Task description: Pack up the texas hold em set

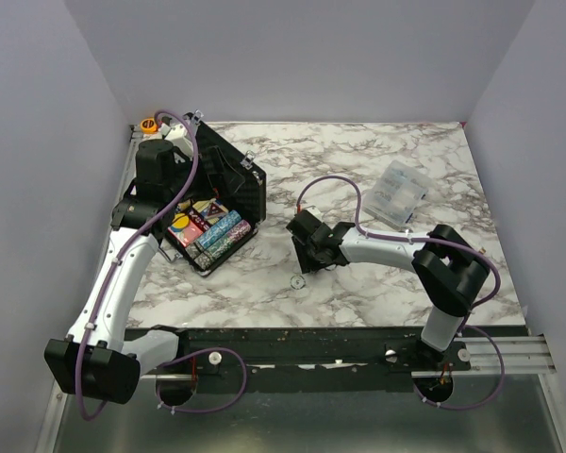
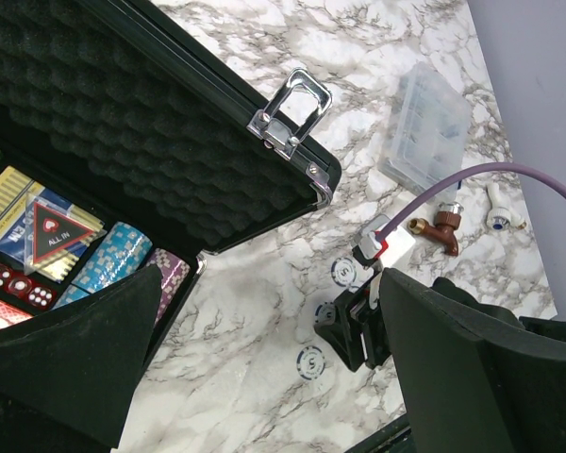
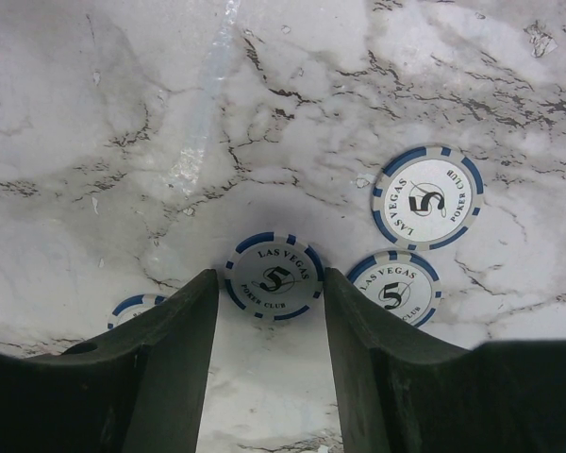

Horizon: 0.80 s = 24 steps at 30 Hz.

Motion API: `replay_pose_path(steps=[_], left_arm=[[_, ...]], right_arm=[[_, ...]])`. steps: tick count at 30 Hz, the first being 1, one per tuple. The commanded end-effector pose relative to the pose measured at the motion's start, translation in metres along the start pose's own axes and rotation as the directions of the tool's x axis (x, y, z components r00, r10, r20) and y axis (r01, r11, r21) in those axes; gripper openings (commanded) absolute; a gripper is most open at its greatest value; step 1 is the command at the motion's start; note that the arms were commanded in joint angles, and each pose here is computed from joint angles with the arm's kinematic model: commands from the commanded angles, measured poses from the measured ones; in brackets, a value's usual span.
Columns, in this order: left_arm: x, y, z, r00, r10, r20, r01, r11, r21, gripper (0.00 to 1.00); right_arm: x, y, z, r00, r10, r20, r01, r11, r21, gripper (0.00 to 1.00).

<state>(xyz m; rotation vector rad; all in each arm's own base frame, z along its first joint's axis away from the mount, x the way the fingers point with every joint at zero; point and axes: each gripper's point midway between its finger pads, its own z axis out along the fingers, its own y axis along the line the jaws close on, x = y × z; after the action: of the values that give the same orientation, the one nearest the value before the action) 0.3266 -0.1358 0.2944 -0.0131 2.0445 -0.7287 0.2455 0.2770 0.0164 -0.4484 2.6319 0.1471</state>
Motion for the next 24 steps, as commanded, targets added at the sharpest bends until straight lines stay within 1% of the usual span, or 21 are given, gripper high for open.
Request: replay_pose_path(steps=[1,5,8,15,22,24], left_arm=[[-0.001,-0.003,0.002,1.000,0.004,0.000,-0.004,1.000,0.021,0.97],[0.000,-0.002,0.004,1.000,0.002,-0.005,-0.002,1.000,0.019,0.97],[0.000,-0.002,0.004,1.000,0.002,-0.006,-0.001,1.000,0.020,0.97],[0.000,-0.001,0.005,1.000,0.001,-0.007,-0.001,1.000,0.018,0.97],[0.000,-0.001,0.005,1.000,0.001,-0.008,-0.001,1.000,0.017,0.96],[0.001,-0.002,0.005,1.000,0.001,-0.009,-0.001,1.000,0.020,0.96]], right_arm=[[0.038,-0.003,0.016,0.993,-0.010,-0.113,0.010,1.000,0.001,0.48],[0.033,-0.005,0.012,0.994,-0.011,-0.104,0.013,1.000,0.020,0.40],[0.021,-0.003,0.004,0.997,-0.007,-0.073,0.008,1.000,0.015,0.37],[0.000,0.006,-0.019,1.000,0.011,-0.013,-0.011,0.999,-0.035,0.34],[-0.001,0.016,-0.031,1.000,0.021,-0.008,-0.022,0.995,-0.099,0.34],[-0.001,0.016,-0.031,1.000,0.021,-0.011,-0.022,0.995,-0.099,0.36]])
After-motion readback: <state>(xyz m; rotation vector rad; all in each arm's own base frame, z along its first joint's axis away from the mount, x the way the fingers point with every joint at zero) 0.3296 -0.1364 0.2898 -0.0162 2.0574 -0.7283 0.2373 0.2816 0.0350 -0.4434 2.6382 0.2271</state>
